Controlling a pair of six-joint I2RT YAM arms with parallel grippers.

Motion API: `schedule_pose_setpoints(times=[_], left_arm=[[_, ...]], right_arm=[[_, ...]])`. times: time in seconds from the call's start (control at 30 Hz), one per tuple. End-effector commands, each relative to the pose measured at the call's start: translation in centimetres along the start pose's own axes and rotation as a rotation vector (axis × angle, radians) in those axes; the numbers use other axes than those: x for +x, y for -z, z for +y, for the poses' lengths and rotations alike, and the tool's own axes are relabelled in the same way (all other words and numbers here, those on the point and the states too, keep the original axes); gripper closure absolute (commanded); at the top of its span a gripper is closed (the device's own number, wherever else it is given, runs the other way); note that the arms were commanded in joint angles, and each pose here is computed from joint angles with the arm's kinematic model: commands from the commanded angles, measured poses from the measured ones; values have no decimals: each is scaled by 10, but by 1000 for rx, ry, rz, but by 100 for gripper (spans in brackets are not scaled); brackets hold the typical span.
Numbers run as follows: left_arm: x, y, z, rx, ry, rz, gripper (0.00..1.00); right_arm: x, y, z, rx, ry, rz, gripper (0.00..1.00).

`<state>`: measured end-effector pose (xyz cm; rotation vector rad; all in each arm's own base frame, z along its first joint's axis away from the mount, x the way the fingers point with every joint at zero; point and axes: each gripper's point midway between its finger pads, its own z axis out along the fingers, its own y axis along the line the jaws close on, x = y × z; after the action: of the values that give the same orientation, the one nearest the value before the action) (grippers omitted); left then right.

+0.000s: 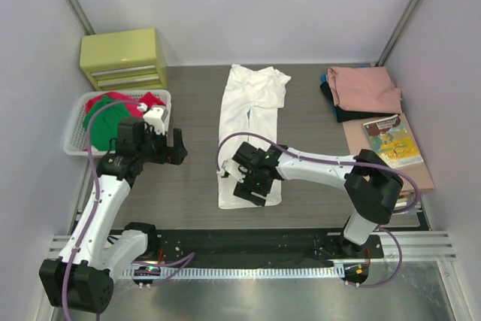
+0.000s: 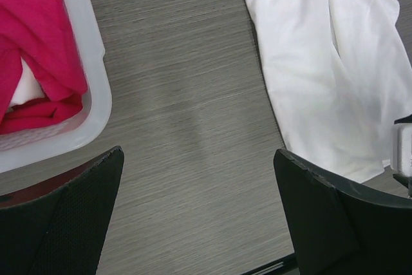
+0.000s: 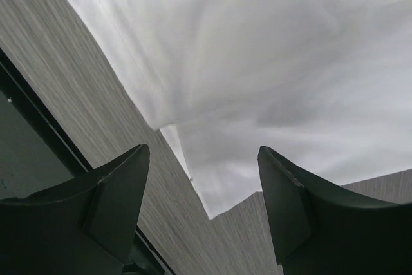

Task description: Fold and stack the t-shirts

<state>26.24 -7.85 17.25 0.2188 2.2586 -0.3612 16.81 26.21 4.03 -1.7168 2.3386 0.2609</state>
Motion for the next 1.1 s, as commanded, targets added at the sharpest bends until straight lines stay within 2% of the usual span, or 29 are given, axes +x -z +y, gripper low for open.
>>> schedule_pose_setpoints(times=[0.0,0.2,0.57,0.77,1.07], left_arm=[[-9,6,6,-35,-33,-44,0],[-9,10,11,-62,-42,-51,0],[-8,9,15,-72,-37,-56,0],[-8,7,19,-84,-31,-44,0],[-7,6,24,-97,-24,-43,0]], right_arm=[[-43,-2,-11,50,52,-93,26],[-64,-8,5,26,100,-102,26],[-46,15,25,-27,107,-118,27],[-30,5,35,-83,112,-86,27],[-32,-7,45,-124,120,-80,27]])
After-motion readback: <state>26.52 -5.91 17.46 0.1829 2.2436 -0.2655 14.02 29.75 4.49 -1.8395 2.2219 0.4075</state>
